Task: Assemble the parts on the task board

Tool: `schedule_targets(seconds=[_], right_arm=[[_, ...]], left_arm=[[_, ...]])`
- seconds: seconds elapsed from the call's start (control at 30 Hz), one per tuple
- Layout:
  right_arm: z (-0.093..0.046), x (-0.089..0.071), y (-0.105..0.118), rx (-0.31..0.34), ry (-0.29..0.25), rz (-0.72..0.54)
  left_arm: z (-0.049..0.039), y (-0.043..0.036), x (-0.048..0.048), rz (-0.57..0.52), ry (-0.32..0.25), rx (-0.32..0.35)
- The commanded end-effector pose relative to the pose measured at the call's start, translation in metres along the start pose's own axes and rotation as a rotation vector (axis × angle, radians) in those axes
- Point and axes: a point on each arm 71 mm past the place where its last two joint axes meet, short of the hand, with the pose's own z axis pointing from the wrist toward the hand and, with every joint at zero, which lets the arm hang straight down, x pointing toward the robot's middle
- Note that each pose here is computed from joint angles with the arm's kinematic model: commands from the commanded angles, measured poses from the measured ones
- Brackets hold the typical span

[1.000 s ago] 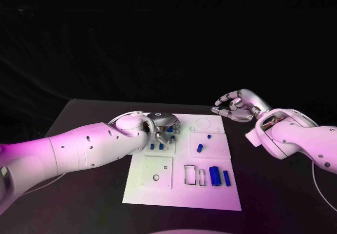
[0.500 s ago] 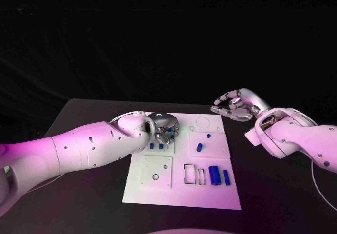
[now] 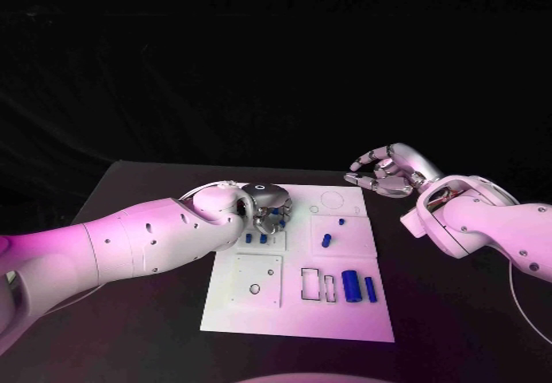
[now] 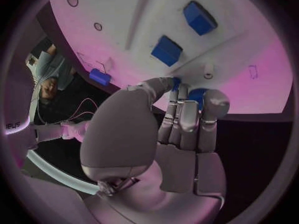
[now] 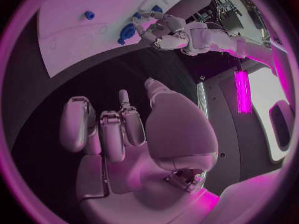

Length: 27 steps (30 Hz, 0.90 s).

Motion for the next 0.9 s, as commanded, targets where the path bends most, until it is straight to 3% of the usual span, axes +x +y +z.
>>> schedule_targets(seconds=[0.03,0.63,0.9], right_arm=[[-0.0002,0.0008,0.0013,-0.012,0.003,-0.005],[-0.0006,0.0007,0.0018,-0.014,0.002,-0.005],[-0.0007,0.0003,0.0015,-0.014,0.0,-0.005]], left_arm=[[0.0015,-0.0007,0.0007,0.009,0.014,-0.01],[0.0051,0.0004,0.0033,-0.005,0.011,-0.006],[-0.0033,0.0005,-0.0002,-0.045,-0.017,0.014]])
